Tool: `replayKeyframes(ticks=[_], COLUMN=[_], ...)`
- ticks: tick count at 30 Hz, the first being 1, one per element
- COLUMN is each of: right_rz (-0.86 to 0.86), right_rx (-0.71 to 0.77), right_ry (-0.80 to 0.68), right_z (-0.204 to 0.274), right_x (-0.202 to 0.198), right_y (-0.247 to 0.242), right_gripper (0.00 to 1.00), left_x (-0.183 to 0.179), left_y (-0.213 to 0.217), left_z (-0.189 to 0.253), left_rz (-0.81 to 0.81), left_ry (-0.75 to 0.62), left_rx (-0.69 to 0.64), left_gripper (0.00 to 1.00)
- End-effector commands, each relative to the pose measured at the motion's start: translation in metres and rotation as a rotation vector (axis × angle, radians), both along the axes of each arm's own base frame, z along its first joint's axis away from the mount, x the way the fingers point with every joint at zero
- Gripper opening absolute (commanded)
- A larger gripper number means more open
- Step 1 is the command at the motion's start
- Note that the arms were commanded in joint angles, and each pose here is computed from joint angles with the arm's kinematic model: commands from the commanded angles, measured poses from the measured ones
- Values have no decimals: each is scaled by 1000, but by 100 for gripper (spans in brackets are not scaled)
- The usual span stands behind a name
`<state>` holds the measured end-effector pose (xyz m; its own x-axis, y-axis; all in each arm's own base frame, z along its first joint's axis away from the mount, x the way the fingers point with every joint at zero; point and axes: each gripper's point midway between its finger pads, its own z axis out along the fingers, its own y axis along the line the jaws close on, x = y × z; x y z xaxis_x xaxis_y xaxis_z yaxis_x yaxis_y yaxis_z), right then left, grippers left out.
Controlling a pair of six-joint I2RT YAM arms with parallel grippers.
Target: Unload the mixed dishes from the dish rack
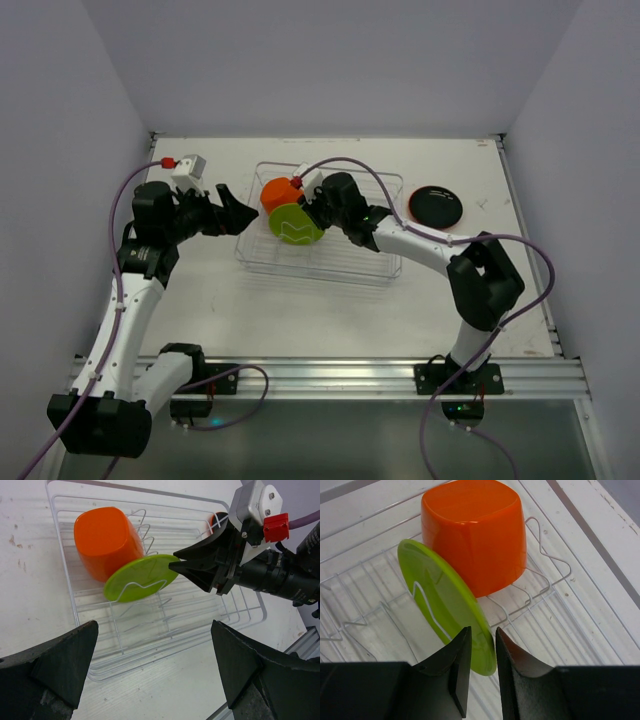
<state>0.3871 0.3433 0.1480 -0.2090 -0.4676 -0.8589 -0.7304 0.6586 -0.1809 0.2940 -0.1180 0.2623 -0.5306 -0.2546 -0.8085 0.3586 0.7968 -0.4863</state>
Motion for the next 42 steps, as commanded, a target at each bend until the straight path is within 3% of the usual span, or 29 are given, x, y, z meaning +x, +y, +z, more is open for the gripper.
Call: replayKeyframes(ticks=[1, 32, 36, 42], right_rz=[-38, -52, -48, -49], right_rx=[11, -8, -12, -12], right_ry=[-74, -66, -59, -63], right_z=[14, -6, -8, -7], right_x=[7, 5, 4, 3], right_y=[-1, 7, 8, 8], right_gripper=[28, 21, 17, 3], left_x=[0, -1, -1, 0], left_y=[-2, -1, -1, -1], left_z=[3, 0, 2, 0], left_rz=[-9, -7, -7, -8], left_ry=[-15, -12, -16, -14], left_rx=[6, 10, 11, 12], left_gripper=[100, 100, 100, 100])
